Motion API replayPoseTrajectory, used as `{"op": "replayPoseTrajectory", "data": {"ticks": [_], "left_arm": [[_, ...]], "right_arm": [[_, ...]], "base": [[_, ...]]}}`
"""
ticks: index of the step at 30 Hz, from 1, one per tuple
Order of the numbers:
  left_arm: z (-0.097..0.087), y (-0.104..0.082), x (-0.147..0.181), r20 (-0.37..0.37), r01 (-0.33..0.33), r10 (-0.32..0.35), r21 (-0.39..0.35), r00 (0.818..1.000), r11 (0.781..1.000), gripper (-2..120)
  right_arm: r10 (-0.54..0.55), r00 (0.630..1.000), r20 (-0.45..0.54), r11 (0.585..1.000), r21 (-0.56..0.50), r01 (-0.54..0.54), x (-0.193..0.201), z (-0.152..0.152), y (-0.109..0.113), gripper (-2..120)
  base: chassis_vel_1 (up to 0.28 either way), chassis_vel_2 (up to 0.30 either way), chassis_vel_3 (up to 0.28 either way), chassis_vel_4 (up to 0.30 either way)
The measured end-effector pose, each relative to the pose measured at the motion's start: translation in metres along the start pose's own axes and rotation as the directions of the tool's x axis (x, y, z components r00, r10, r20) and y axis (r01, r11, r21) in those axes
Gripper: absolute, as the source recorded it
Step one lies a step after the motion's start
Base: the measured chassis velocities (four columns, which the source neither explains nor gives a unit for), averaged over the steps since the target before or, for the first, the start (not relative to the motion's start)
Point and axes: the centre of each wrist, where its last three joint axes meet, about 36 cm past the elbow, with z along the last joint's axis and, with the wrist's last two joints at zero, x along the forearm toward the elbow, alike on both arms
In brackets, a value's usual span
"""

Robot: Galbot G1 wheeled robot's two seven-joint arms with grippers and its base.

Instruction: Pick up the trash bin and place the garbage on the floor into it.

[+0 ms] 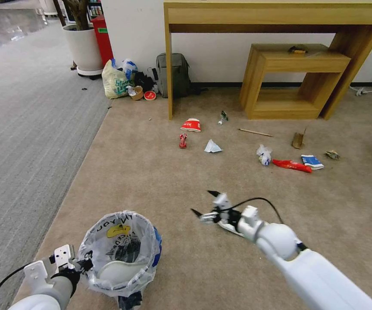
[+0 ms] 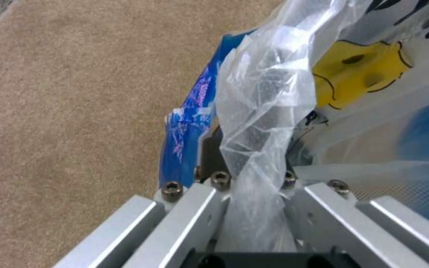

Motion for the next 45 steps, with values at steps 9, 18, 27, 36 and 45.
{"op": "replayPoseTrajectory", "data": {"ticks": [9,18,27,36,45], "left_arm": [[0.003,-0.002,0.000,-0.003,0.001,-0.001,0.004,1.000,1.000,0],[0.004,0.000,0.003,-0.006,0.007,-0.007,0.004,1.000,1.000,0],[0.007,0.000,0.002,-0.008,0.003,-0.003,0.007,1.000,1.000,0],[0.007,0.001,0.003,-0.009,0.003,-0.003,0.002,1.000,1.000,0],[0.006,0.003,0.004,-0.007,0.004,-0.004,-0.001,1.000,1.000,0]], "right_arm": [[-0.060,0.979,-0.194,0.997,0.032,0.068,0.022,0.084,-0.079,100],[-0.034,0.942,-0.335,0.998,0.036,0.049,0.041,0.121,-0.104,100],[0.010,0.916,-0.401,1.000,-0.001,-0.012,0.049,0.148,-0.127,100],[0.028,0.905,-0.424,0.997,-0.054,-0.056,0.034,0.165,-0.133,100],[0.036,0.898,-0.439,0.995,-0.070,-0.074,0.022,0.171,-0.128,91]], "base": [[0.000,0.000,0.000,0.000],[0.000,0.000,0.000,0.000],[0.000,0.000,0.000,0.000],[0.000,0.000,0.000,0.000],[0.000,0.000,0.000,0.000]]}}
